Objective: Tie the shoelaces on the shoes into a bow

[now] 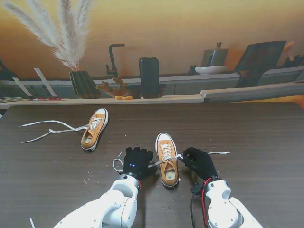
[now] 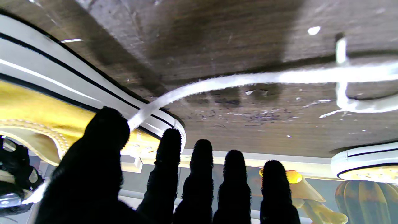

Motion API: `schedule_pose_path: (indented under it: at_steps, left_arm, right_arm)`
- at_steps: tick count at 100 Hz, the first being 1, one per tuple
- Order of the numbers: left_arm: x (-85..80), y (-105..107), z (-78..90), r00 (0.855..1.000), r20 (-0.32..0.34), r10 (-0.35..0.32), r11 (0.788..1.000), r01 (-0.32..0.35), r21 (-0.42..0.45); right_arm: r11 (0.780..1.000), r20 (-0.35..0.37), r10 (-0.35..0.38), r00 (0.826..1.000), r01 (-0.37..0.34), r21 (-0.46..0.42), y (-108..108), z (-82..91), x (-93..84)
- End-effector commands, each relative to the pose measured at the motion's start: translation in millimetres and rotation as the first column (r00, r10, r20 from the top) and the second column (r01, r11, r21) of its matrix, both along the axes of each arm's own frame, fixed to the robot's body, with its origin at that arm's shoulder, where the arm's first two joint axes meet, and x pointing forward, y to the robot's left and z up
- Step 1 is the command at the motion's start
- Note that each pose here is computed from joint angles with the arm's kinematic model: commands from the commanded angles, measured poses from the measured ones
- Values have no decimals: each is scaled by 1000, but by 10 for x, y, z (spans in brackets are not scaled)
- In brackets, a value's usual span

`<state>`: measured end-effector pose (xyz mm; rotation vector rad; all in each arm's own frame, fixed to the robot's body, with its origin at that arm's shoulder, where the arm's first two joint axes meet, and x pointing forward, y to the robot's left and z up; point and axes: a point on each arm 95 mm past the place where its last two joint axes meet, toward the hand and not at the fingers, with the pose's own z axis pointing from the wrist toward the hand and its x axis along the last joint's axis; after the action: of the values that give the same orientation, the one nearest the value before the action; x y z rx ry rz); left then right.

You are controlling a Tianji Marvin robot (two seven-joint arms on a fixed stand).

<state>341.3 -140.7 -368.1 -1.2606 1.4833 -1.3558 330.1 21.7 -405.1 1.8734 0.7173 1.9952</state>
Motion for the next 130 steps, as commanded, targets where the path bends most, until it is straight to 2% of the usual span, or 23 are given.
schedule_pose_path:
  at_steps: [1, 38, 67, 100, 130]
  left_arm:
    - [-2, -45, -20, 1000, -10, -13, 1000, 12, -2]
    - [68, -83, -109, 1000, 22, -11, 1000, 11, -3]
    - [99, -126, -180, 1000, -5, -22, 1000, 22, -14]
    - [168, -159, -247, 1000, -1, -26, 1000, 26, -8]
    - [155, -148, -328, 1000, -14, -19, 999, 19, -34]
  right_arm:
    - [1000, -8, 15, 1000, -15, 2, 1, -3, -13]
    - [1000, -10, 24, 1000, -24, 8, 8, 0, -32]
    - [1000, -6, 28, 1000, -28, 10, 12, 6, -55]
    - [999, -4, 33, 999, -33, 11, 17, 11, -74]
    - [999, -4, 40, 999, -40, 13, 27, 17, -84]
